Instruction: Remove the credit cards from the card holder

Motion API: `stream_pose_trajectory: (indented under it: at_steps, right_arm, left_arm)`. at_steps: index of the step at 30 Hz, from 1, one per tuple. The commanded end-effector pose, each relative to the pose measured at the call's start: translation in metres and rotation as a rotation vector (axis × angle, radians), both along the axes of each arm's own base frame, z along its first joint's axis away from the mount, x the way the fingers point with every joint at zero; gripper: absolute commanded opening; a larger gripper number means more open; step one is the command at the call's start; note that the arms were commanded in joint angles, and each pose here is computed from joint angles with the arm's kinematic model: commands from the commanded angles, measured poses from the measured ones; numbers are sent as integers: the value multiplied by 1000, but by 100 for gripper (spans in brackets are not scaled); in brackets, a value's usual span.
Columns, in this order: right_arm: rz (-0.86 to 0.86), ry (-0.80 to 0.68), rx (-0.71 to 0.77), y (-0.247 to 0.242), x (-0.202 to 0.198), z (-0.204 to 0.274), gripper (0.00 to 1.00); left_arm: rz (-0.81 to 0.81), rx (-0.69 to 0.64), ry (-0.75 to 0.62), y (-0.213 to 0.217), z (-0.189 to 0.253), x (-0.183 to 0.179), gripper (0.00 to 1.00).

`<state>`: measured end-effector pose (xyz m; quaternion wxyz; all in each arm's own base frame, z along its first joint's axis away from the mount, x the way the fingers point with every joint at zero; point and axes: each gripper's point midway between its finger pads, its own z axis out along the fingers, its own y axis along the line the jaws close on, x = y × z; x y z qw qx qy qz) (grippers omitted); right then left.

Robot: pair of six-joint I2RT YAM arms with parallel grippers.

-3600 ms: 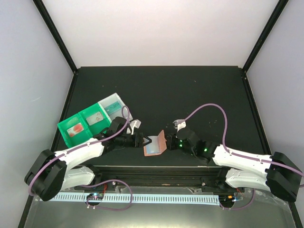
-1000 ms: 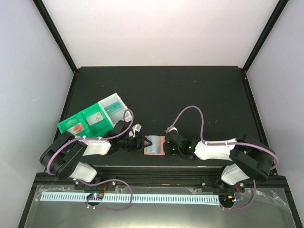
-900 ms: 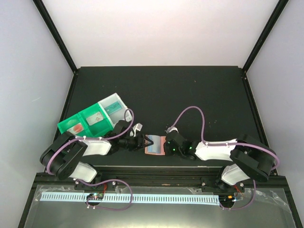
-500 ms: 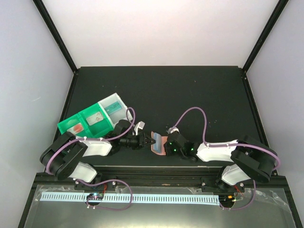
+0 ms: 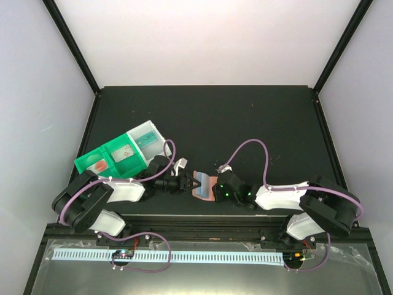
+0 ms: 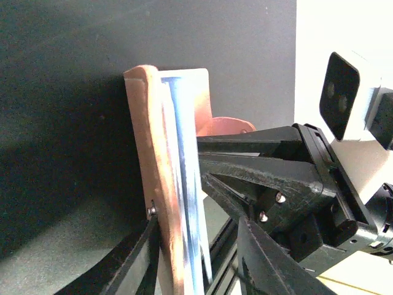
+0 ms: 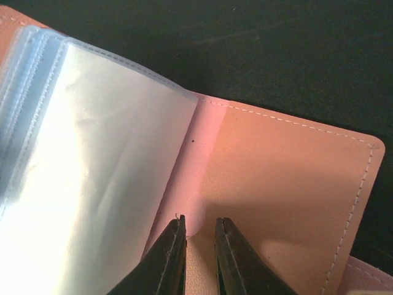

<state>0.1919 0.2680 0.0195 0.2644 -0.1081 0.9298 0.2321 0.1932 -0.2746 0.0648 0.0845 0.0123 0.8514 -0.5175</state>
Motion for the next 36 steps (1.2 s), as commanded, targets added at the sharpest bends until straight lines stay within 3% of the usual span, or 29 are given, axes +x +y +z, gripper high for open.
stream_pose_trajectory:
  at_steps: [1, 5, 11, 17, 26, 29, 36]
  right_arm:
    - [6, 22, -37, -9, -7, -10, 14]
    - [7, 21, -32, -9, -7, -10, 14]
    - [16, 20, -23, -7, -7, -8, 15]
    - [26, 15, -1, -3, -7, 2, 18]
    - [46, 0, 80, 7, -8, 41, 33]
    - [74, 15, 124, 18, -11, 50, 43]
    - [93, 57, 178, 37, -11, 54, 64]
  left_arm:
    - [-9, 13, -28, -2, 1, 3, 39]
    - [-13, 18, -31, -4, 0, 5, 34]
    - [-14, 17, -37, -3, 1, 4, 13]
    - [-6, 54, -36, 4, -2, 0, 3]
    - [24, 100, -21, 16, -6, -7, 6]
    - [37, 115, -22, 20, -6, -8, 12]
    - [44, 108, -42, 20, 2, -10, 13]
